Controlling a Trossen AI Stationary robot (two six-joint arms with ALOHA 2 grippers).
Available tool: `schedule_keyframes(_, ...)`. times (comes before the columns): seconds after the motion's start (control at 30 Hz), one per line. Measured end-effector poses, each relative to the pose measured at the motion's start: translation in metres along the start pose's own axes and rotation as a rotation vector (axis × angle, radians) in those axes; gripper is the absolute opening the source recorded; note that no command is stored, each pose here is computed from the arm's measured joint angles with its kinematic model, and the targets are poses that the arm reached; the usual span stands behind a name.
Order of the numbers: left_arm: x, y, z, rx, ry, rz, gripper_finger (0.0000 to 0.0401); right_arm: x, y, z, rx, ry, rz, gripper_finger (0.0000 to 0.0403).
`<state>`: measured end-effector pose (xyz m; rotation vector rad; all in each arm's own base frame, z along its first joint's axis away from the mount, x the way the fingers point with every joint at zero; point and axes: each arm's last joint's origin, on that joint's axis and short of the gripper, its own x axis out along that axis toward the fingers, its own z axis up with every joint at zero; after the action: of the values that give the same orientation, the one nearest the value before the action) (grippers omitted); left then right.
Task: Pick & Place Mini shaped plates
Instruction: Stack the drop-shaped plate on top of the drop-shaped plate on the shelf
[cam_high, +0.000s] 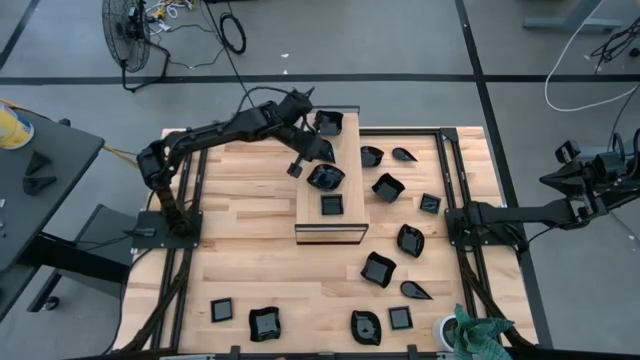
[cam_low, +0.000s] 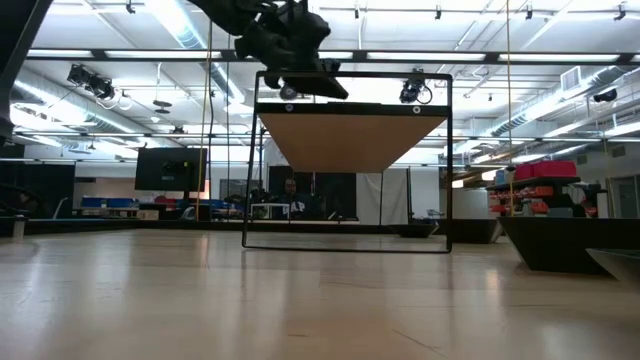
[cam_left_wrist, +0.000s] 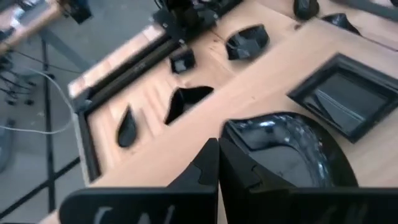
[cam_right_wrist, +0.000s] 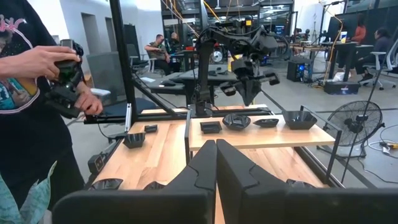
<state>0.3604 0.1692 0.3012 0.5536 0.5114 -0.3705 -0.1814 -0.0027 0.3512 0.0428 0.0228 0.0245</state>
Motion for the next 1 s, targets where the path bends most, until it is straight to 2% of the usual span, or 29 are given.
schedule_keyframes(0.23, 0.023, 0.003, -0.01, 0.012, 0.017, 0.017, 0.0003, 0.0, 0.0, 0.0, 0.0, 0.0, 0.0, 0.001)
schedule_keyframes(0.53, 0.023, 0.006, -0.013, 0.024, 0.105, 0.095, 0.0003, 0.0, 0.0, 0.0, 0.0, 0.0, 0.0, 0.001)
schedule_keyframes(1.0, 0.022, 0.001, -0.017, -0.005, 0.138, 0.051, 0.0002, 0.0, 0.0, 0.0, 0.0, 0.0, 0.0, 0.001)
